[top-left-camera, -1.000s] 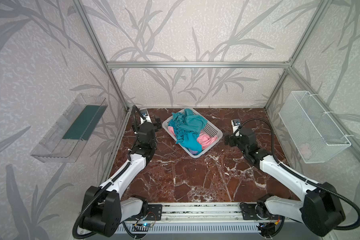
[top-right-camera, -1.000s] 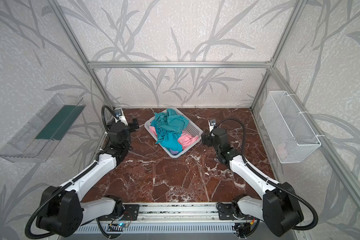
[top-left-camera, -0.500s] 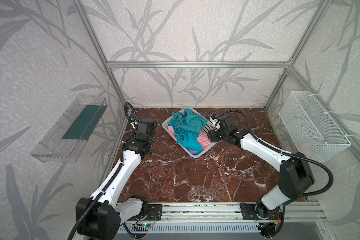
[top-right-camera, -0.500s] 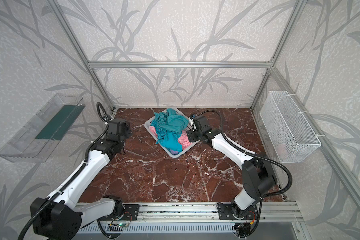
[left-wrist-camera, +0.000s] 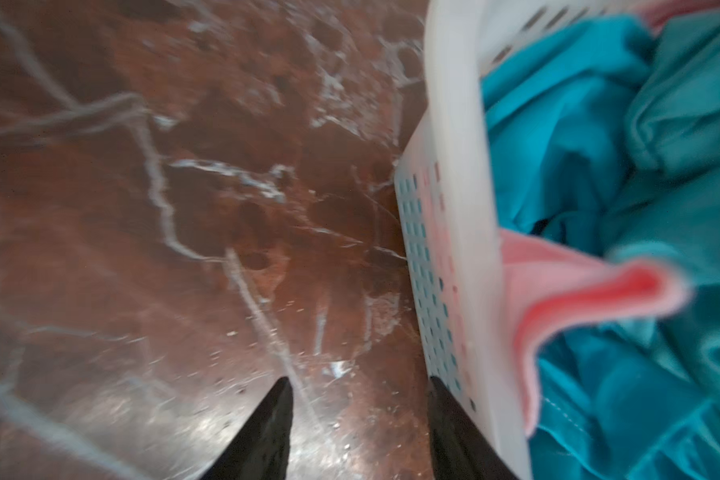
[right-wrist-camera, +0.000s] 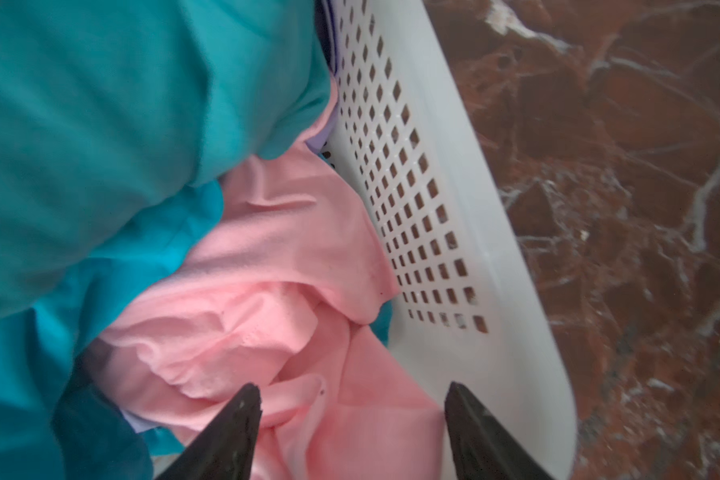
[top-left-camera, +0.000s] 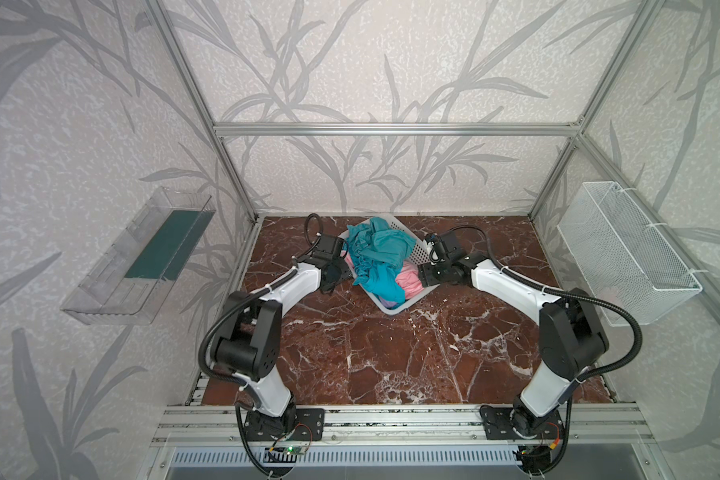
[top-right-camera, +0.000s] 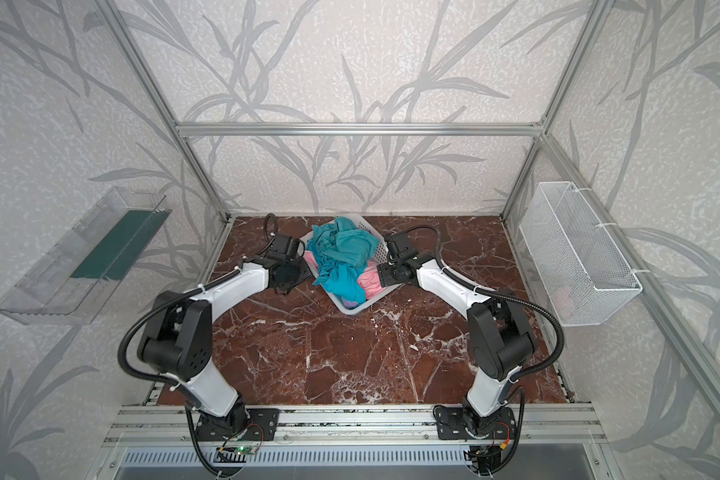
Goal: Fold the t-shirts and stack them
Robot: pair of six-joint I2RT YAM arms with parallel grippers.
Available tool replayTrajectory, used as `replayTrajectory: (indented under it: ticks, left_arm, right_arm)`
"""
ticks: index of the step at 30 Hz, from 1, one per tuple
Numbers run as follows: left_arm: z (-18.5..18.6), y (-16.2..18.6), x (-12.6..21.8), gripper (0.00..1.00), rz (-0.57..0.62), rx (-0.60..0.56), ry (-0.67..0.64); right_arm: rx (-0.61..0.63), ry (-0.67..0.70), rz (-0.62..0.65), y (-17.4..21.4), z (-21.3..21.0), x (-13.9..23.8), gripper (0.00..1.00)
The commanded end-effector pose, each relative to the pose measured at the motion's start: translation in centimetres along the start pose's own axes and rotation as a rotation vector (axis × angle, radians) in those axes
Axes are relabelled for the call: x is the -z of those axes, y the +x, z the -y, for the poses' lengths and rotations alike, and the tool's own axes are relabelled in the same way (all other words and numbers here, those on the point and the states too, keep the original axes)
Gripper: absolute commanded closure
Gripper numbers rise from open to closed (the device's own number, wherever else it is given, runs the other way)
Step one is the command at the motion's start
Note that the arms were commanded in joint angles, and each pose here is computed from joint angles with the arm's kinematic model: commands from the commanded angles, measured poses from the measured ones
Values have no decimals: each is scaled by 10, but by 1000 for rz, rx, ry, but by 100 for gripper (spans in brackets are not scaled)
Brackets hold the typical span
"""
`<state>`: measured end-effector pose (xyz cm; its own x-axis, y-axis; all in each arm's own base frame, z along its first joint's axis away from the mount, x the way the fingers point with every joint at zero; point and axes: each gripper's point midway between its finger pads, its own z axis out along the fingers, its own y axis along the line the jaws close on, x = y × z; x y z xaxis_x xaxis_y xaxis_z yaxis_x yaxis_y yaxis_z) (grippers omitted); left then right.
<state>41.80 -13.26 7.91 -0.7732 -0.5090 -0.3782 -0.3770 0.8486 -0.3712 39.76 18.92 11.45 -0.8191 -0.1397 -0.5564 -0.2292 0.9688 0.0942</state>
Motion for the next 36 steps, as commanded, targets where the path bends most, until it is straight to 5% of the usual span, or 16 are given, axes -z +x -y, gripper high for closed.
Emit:
replayTrajectory:
  ticks: [1,12,22,24,26,28,29,32,36]
  left_arm:
    - [62,19,-7,49,-61,-56,138]
    - [173,66,-18,51,-156,-221,315]
    - [127,35,30,47,-63,-244,248]
    - [119,31,40,30,-50,-237,247]
    - [112,27,50,21,-25,-240,240]
    - [106,22,59,21,11,-244,229]
    - [104,20,63,21,29,-243,225]
    - [102,12,76,21,78,-231,242]
    - [101,4,93,21,121,-227,250]
  right_arm:
    - [-111,117,-53,24,46,22,27]
    - [-105,66,232,-59,40,92,15]
    - [-124,148,147,-96,65,14,14]
    - [-158,141,134,-98,72,-1,16]
    - [-173,90,136,-103,71,-14,29]
    - [-166,18,141,-112,62,-18,79]
    - [-161,-14,148,-117,56,-16,89]
    - [-112,-52,218,-136,33,10,100]
    - [54,-61,384,-160,-16,76,100]
